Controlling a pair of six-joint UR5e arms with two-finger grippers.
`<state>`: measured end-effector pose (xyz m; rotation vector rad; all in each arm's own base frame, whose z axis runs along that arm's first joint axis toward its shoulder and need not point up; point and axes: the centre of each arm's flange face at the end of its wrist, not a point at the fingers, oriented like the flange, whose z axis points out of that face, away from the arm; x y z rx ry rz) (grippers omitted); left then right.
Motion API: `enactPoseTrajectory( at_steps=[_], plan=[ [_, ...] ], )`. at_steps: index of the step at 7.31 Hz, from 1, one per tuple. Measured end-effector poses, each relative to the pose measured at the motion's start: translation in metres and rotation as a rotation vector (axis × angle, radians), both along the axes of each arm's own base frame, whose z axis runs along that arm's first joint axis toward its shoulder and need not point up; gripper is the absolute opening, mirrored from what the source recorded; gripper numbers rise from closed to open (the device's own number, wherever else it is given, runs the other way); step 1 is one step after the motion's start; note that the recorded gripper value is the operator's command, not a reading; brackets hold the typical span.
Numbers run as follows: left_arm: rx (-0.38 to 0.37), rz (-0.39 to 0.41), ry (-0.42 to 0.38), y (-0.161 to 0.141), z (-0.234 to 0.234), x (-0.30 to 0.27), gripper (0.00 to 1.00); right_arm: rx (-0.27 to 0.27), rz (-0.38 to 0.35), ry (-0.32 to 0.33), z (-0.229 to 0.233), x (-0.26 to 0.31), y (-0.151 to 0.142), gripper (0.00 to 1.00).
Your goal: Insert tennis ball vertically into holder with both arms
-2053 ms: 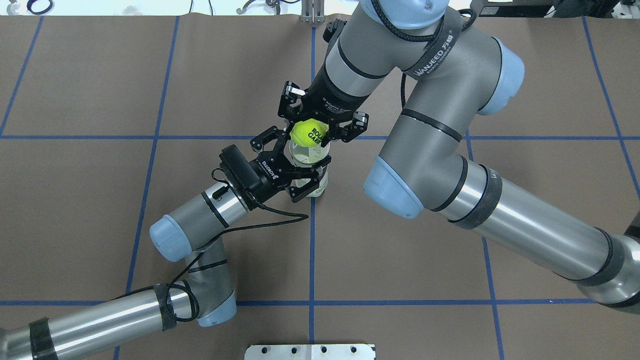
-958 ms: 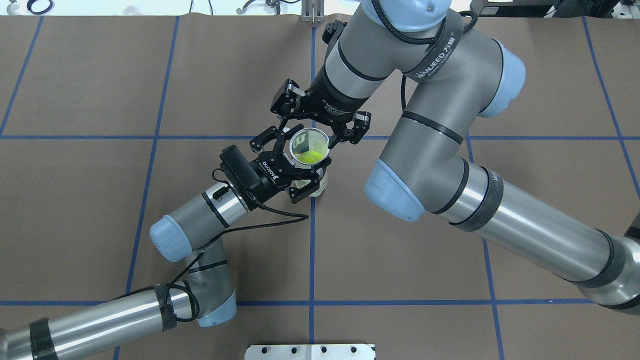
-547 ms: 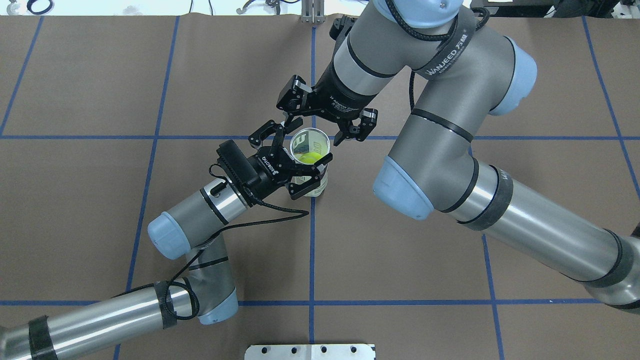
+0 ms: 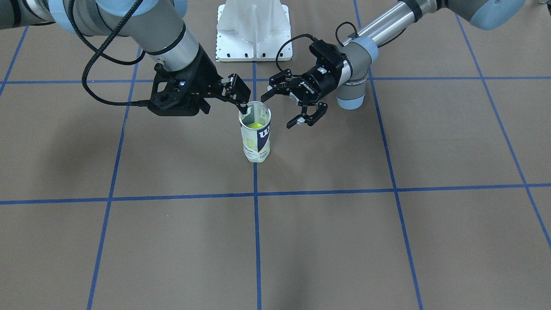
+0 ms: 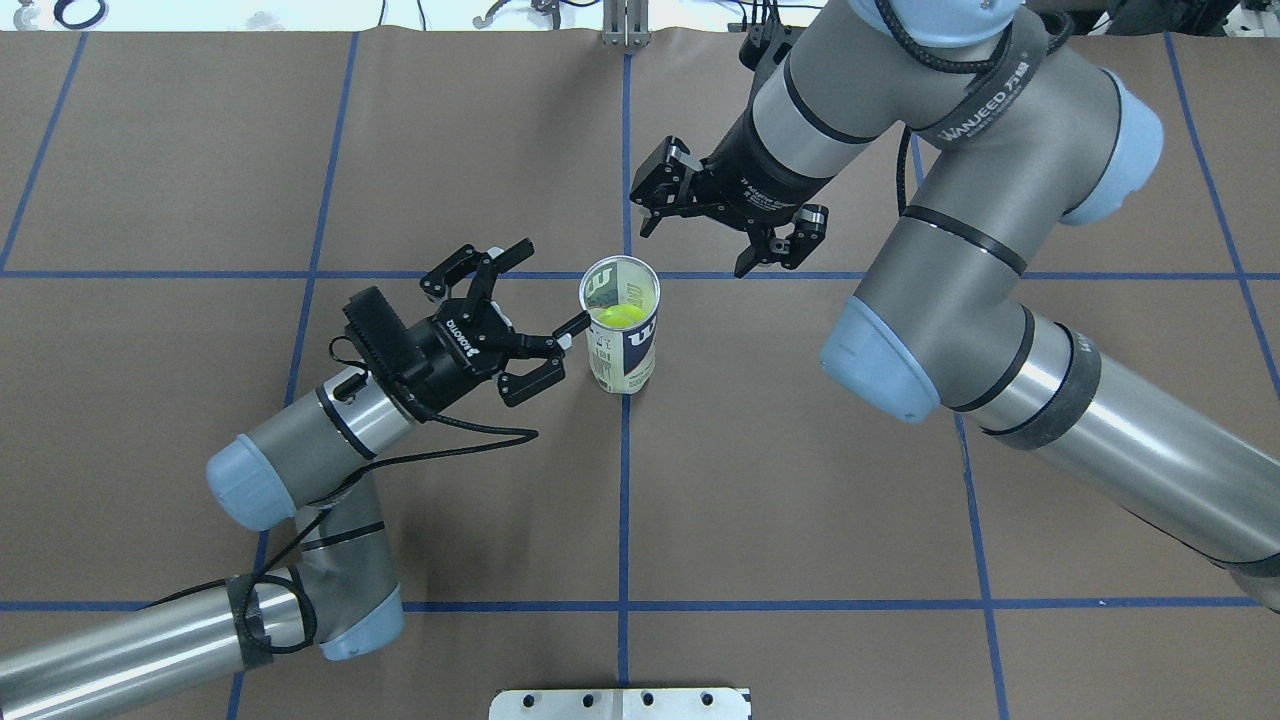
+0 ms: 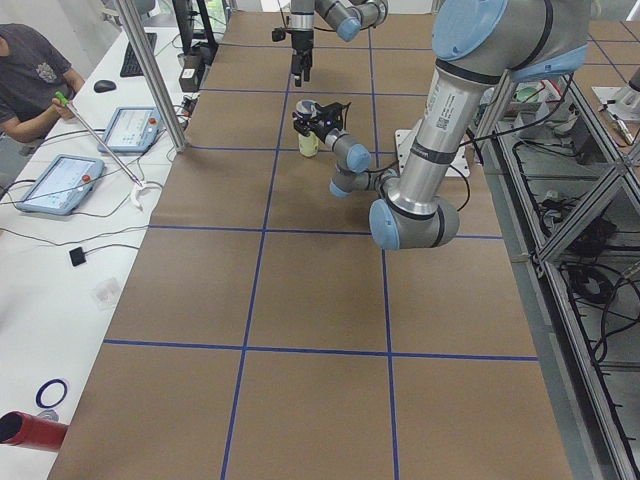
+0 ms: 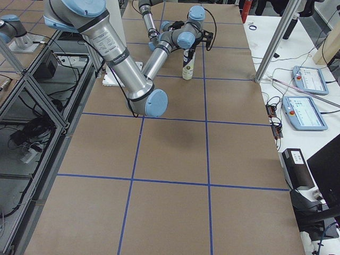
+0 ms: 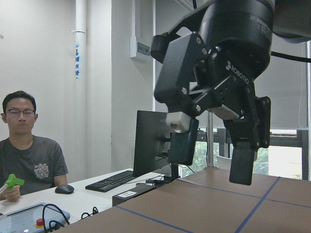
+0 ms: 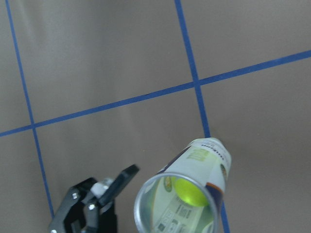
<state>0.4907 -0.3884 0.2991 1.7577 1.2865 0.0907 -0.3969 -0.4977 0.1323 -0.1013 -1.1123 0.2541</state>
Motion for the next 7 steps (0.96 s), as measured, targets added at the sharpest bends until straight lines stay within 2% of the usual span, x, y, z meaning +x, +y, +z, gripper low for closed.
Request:
enactPoseTrajectory(
  at_steps=[2,4,7],
  plan=[
    [-0.069,0.011,-0.011,-0.008,0.051,-0.035,1.0,0.04,-0.001,0.042,0.041,0.027,-0.011,0.99],
    [-0.145,-0.041,-0.068,-0.031,0.111,-0.086,1.0,0.111,-0.019,0.105,0.1,0.07,-0.02,0.99],
    [-0.341,-0.098,-0.178,-0.052,0.201,-0.155,1.0,0.228,-0.076,0.222,0.191,0.136,-0.037,0.99]
  ],
)
